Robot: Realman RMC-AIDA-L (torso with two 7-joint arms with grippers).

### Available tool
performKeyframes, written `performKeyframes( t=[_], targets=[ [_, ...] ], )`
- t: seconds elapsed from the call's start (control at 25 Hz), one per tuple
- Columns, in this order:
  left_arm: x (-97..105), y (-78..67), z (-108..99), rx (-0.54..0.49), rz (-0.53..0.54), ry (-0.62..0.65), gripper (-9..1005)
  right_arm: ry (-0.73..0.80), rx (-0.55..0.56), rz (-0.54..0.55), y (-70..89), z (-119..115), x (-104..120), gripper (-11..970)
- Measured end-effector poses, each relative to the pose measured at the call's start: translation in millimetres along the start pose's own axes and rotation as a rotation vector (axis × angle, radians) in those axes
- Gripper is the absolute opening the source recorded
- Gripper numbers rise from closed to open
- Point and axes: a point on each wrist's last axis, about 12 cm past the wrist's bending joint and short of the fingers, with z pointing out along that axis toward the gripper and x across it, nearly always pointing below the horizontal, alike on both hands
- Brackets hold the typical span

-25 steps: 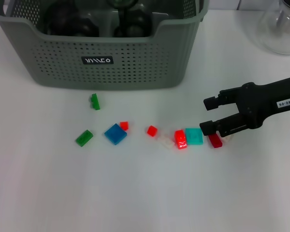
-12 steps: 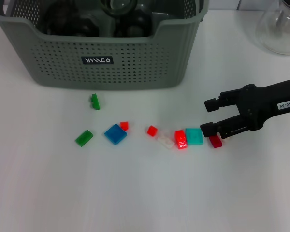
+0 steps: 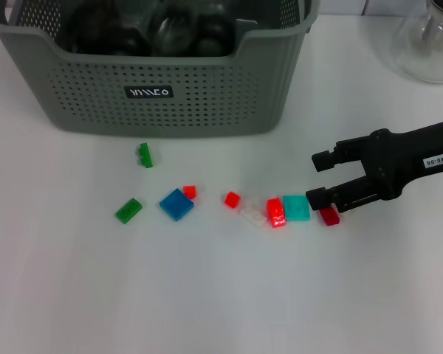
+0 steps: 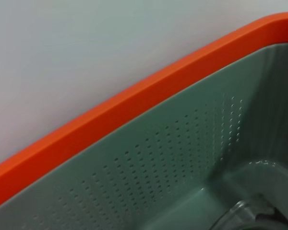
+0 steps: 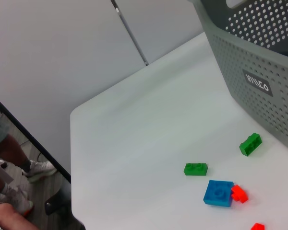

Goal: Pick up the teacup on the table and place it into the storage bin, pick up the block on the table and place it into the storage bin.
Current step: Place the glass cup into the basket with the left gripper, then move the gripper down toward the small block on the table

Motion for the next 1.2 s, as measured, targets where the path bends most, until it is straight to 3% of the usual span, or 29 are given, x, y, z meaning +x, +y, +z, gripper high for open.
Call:
performKeyframes(
  t=[0.28, 0.44, 0.56, 0.76, 0.84, 0.96, 1.08, 1.2],
  targets=[
    [-1, 0.0, -2, -0.006, 0.006, -0.021, 258, -0.005, 0.003, -0.005, -0.2, -1, 0, 912],
    [-5, 6.0, -12, -0.017, -0.010, -0.052, 418, -0.005, 0.004, -0.007, -0.5, -2, 0, 912],
    [-7, 11.8, -26, -0.030, -0.031, -0.099, 541, -0.003, 0.007, -0.011, -0.9, -3, 0, 912],
    [-10, 27.8, -77, 0.004, -0.141, -0.277, 731, 0.002, 0.016, -0.017, -2.2, -7, 0, 912],
    [-3, 35.8, -105, 0.085, -0.208, -0.386, 778, 0.005, 0.018, -0.021, -2.4, -10, 0, 912],
    [25, 43.9, -137, 0.258, -0.258, -0.541, 849, 0.013, 0.020, -0.029, -2.4, -13, -1, 912],
    [62, 39.3, -157, 0.454, -0.215, -0.691, 846, 0.027, 0.029, -0.033, -3.3, -17, 0, 912],
    [110, 23.7, -166, 0.641, -0.128, -0.833, 844, 0.051, 0.046, -0.031, -5.2, -21, 3, 912]
  ],
)
